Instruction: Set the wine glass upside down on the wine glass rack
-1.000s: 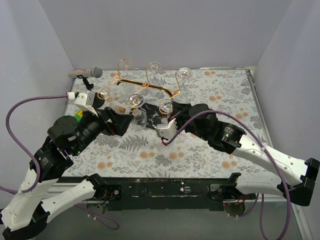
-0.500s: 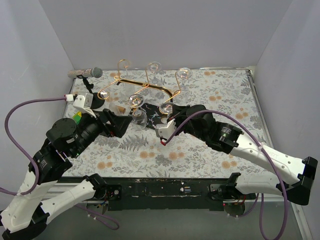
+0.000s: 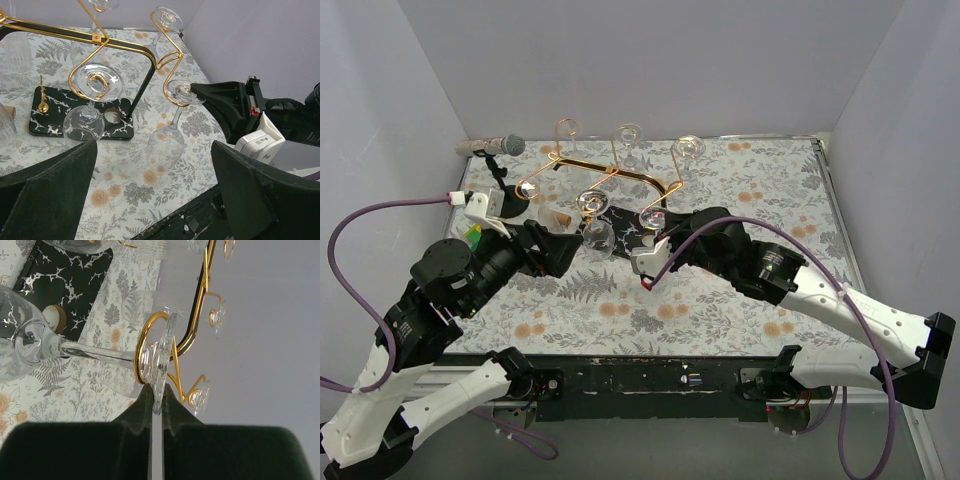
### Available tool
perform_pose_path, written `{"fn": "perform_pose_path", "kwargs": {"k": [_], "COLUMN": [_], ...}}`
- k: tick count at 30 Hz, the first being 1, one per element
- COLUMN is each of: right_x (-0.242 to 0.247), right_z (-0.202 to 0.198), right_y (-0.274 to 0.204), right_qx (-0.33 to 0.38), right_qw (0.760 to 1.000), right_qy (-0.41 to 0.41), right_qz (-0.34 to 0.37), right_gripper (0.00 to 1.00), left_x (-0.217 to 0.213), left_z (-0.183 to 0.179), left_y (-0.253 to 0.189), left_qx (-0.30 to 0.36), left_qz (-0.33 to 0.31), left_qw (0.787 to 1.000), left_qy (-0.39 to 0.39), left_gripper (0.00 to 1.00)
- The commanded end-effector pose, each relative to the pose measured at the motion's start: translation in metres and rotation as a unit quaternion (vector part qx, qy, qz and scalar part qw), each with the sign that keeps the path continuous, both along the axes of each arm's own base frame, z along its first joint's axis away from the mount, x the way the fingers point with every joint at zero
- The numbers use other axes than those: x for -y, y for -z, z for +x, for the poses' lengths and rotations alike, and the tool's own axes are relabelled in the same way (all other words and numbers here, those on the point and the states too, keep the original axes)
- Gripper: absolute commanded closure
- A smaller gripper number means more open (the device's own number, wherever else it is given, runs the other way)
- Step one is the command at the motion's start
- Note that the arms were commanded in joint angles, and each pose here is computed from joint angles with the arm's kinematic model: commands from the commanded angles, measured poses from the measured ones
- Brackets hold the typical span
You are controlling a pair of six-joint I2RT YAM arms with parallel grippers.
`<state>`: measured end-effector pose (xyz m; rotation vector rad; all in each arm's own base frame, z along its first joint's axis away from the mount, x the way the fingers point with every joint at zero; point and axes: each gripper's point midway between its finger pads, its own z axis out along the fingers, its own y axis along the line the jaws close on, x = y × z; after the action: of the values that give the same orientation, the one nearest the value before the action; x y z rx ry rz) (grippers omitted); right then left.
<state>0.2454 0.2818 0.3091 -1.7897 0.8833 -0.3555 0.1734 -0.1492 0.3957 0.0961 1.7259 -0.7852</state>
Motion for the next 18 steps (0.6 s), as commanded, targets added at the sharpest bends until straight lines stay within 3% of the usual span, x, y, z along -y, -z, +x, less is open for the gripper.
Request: {"fn": "perform_pose_path", "kwargs": {"k": [1,6,7,18], "right_x": [0.0041,0.0091,0.0102,0.0109], "right_z": [-0.0054,-0.0085,-0.0086,-0.0095], "right_y": [-0.0231,-0.0211,-0.0218,-0.0243], "right_qx": [-0.009,-0.013,-0.014,-0.013], "right_qw": [1.0,1.0,1.0,1.0], "right_qy": [0.0,0.0,0.001,-0.002], "right_qz": [0.028,0.024,0.025,0.027], "right_gripper": [0.99,0.99,0.45,0.44], "left_x": [-0.0034,-0.0016,-0.0009,0.0003], "left_z": [0.0003,0.0016,0.0023,0.0033], "left_y": [0.0006,0.0009,0.0021,0.0012], "left_qx": [-0.001,-0.001,-0.003,-0.003], "left_qz": [0.005,0.007,0.009,0.01], "left_qw": [1.0,1.0,1.0,1.0], "left_qy": [-0.007,-0.005,-0.005,-0.004], "left_gripper": [0.02,0.02,0.02,0.02]}}
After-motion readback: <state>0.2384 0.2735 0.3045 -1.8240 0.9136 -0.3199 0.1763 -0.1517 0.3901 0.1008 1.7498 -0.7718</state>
